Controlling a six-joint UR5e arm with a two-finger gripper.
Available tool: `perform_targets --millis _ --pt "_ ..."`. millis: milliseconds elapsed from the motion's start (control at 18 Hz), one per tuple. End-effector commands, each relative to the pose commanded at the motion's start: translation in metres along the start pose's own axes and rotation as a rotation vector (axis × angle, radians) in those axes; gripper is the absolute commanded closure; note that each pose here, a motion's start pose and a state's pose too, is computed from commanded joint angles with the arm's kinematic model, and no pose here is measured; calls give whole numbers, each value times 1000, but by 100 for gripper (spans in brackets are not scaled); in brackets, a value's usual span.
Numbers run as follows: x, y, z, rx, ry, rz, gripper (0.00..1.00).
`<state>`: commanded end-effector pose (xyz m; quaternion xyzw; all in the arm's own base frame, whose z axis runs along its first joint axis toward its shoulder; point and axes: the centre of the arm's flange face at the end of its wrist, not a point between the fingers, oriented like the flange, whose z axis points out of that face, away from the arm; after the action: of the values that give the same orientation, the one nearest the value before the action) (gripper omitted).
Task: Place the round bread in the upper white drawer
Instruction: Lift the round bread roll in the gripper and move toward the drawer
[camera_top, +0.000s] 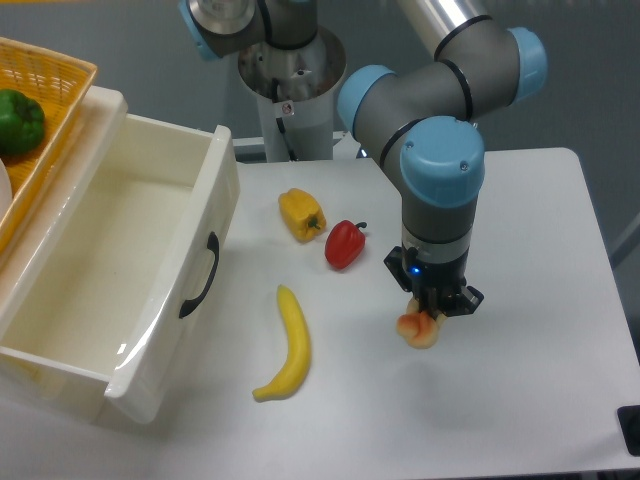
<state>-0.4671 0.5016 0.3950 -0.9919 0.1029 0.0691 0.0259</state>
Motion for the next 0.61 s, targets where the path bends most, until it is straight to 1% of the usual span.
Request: perform_targets --millis 333,444,611 --pt "2 -2 -3 18 5 -12 100" --pt "11 -16 -7 62 13 -55 100" --pt "27 -31 -30 142 30 -150 100"
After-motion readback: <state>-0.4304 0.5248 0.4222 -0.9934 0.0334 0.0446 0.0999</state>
